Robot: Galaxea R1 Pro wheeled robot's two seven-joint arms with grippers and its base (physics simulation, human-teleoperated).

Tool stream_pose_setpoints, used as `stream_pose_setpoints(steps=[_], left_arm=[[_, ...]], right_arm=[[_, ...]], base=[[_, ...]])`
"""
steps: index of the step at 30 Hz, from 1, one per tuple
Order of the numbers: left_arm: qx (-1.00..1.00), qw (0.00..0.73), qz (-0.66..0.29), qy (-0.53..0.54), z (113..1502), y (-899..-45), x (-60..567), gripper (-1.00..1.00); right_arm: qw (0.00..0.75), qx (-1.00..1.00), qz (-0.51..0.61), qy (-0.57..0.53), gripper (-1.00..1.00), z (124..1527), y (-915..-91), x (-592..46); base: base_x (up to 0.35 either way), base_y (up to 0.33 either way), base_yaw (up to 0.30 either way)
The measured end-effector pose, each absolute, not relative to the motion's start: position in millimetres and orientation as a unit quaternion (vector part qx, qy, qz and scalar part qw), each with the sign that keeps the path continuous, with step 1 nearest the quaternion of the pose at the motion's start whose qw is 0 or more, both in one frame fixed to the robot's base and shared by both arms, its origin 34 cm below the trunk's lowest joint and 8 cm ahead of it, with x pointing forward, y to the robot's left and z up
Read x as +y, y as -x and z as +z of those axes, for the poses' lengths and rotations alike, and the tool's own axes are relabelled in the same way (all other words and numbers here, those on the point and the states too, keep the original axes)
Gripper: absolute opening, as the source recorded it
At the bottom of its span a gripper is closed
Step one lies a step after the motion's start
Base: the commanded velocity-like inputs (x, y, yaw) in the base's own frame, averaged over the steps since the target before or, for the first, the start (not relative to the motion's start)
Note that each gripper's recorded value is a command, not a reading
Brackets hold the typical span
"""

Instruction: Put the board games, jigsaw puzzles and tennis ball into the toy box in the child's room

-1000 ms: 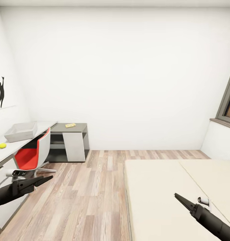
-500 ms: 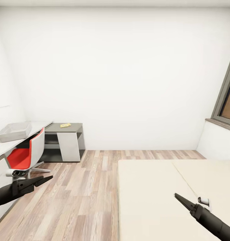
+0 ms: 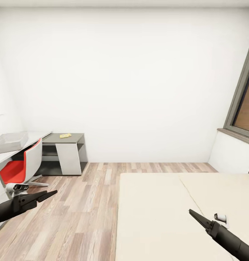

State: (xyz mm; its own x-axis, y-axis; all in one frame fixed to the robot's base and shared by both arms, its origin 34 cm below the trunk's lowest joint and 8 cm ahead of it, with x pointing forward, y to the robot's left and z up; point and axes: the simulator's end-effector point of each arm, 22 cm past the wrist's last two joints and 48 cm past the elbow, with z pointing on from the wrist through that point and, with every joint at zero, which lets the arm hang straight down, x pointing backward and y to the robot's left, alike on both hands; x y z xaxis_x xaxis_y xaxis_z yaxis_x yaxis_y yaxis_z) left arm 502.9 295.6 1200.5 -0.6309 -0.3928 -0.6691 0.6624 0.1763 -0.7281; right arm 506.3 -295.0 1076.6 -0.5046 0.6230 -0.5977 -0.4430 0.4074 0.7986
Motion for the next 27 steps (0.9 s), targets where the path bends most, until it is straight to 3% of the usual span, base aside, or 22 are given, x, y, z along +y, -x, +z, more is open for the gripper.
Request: stream_pose_setpoints(steps=[27], left_arm=[[0.650,0.407,-0.635,-0.095,1189,-509,296,1.00]], right_arm=[[0.480,0.687,0.541,-0.076,1.00,1064,-508,-295]], base=[[0.000,-0.289,0.000]])
